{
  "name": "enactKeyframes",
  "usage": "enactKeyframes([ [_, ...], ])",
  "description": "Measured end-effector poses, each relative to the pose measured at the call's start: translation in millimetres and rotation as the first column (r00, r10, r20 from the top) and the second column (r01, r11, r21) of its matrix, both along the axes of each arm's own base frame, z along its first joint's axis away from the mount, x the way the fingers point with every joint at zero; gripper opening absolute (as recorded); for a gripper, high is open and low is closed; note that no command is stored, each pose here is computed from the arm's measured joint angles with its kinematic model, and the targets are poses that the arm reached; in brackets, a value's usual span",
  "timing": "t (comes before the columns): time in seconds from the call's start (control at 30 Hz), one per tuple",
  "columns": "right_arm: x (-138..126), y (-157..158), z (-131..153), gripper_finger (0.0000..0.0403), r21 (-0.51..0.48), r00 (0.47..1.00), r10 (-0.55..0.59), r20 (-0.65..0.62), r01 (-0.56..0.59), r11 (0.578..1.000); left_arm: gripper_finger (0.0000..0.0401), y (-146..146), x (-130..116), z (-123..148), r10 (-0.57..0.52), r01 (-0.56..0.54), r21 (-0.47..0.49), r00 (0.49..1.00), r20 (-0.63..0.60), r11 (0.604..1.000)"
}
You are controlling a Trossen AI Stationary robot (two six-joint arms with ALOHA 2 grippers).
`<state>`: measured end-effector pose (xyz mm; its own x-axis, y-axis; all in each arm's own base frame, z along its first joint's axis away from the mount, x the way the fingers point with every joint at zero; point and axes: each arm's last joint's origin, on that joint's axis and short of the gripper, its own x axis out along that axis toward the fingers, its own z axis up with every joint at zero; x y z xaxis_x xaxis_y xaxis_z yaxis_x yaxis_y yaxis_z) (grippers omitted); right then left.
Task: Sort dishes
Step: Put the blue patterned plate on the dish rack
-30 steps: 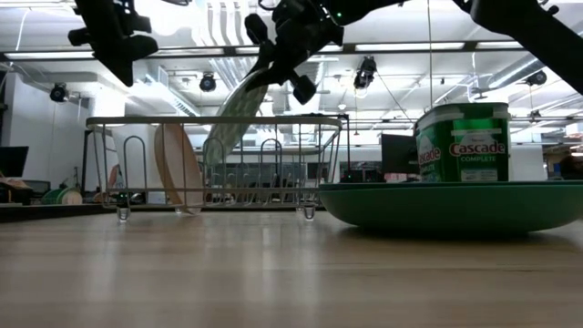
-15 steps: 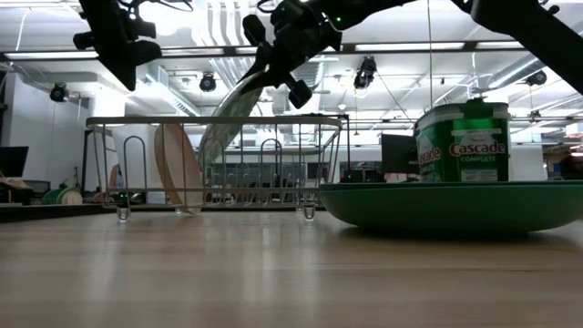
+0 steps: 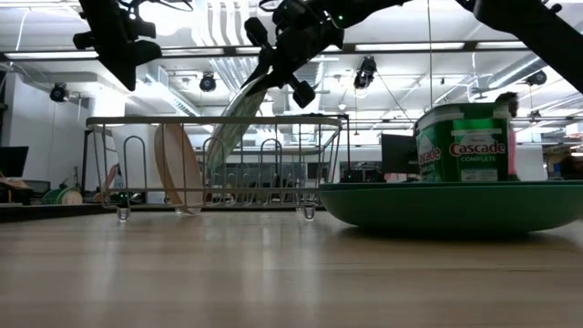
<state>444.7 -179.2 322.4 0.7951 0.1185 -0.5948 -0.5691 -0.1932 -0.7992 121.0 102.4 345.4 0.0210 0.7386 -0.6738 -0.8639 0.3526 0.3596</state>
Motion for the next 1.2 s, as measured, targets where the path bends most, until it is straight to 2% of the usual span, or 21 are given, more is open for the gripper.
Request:
enactKeyframes([
  [0.13, -3, 0, 4, 0.0004, -0.035, 0.999, -0.04, -0.016, 0.039, 0.999, 0.0, 0, 0, 0, -0.002, 0.002, 0.0, 1.0, -0.002, 1.0],
  [0.43, -10, 1, 3, 0.0004, -0.024, 0.995, -0.055, -0.081, 0.053, 0.998, 0.0, 0, 0, 0, -0.002, 0.002, 0.001, 1.0, -0.003, 1.0],
  [1.2, 8, 0, -36, 0.0012, 0.017, 0.987, -0.029, -0.158, 0.032, 0.999, 0.0, 0, 0, 0, -0.002, 0.002, 0.0, 1.0, -0.003, 1.0],
])
